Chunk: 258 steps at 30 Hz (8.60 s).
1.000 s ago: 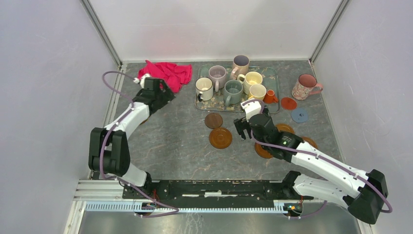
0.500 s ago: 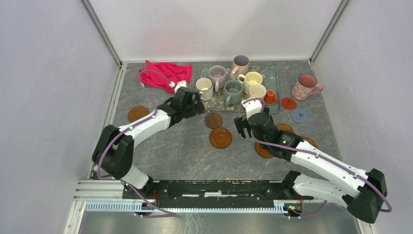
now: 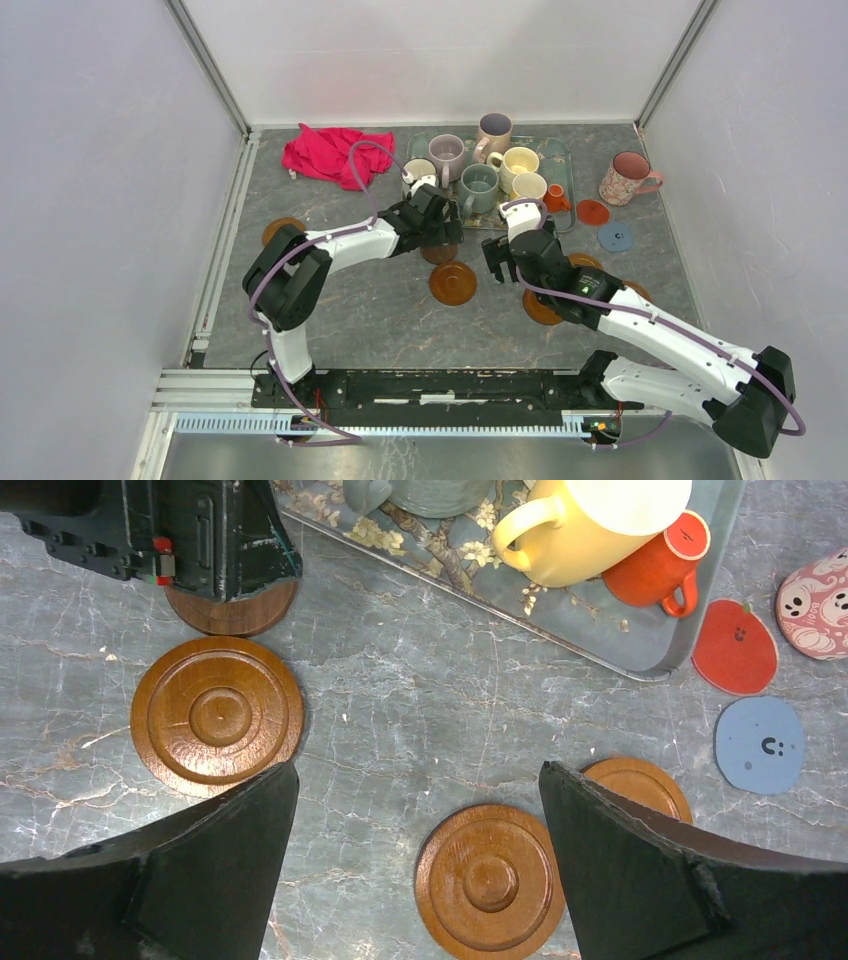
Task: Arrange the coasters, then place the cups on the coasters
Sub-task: Move the coaster to the center of the board.
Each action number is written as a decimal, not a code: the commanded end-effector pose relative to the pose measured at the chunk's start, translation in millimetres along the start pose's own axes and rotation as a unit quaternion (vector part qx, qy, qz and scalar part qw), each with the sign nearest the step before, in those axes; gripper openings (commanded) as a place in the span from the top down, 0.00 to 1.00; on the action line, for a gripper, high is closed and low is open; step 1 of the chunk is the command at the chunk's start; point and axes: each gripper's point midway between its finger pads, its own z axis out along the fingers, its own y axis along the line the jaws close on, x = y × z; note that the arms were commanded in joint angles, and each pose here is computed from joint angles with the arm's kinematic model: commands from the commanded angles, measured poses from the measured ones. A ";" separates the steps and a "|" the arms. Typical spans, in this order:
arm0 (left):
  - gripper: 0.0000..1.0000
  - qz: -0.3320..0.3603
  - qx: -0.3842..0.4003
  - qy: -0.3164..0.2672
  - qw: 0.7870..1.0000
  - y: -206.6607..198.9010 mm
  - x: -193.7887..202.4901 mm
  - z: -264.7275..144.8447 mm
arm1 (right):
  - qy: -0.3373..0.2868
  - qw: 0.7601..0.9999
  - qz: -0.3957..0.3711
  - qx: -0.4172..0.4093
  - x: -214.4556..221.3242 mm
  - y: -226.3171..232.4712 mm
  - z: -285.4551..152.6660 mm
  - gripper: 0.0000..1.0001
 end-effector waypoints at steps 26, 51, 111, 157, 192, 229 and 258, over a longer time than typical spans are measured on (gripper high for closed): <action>0.00 -0.041 -0.038 -0.014 0.998 39.5 25.4 -5.1 | -0.027 0.999 0.033 -0.018 -23.6 6.4 -7.4 0.02; 0.00 -0.192 -0.159 -0.107 0.962 198.6 -1.0 -90.5 | -0.016 0.999 0.009 -0.041 -15.0 20.5 4.9 0.02; 0.00 -0.206 -0.260 -0.085 0.940 257.3 17.4 -96.7 | -0.004 0.999 -0.015 -0.041 -13.0 22.9 11.1 0.02; 0.00 0.013 0.000 -0.010 1.000 -8.8 28.9 -66.0 | -0.061 0.997 0.032 0.017 -32.2 -14.8 -18.4 0.02; 0.00 0.111 -0.020 0.097 0.989 6.4 144.0 -66.9 | -0.045 0.999 0.027 0.002 -27.3 -2.9 -8.4 0.02; 0.00 0.059 -0.079 0.106 0.990 102.9 175.6 -134.2 | -0.027 0.999 0.020 -0.004 -27.4 13.3 12.3 0.02; 0.00 0.080 -0.016 -0.011 0.997 36.1 76.3 -170.5 | 0.039 0.989 0.125 0.067 46.4 -29.7 4.6 0.02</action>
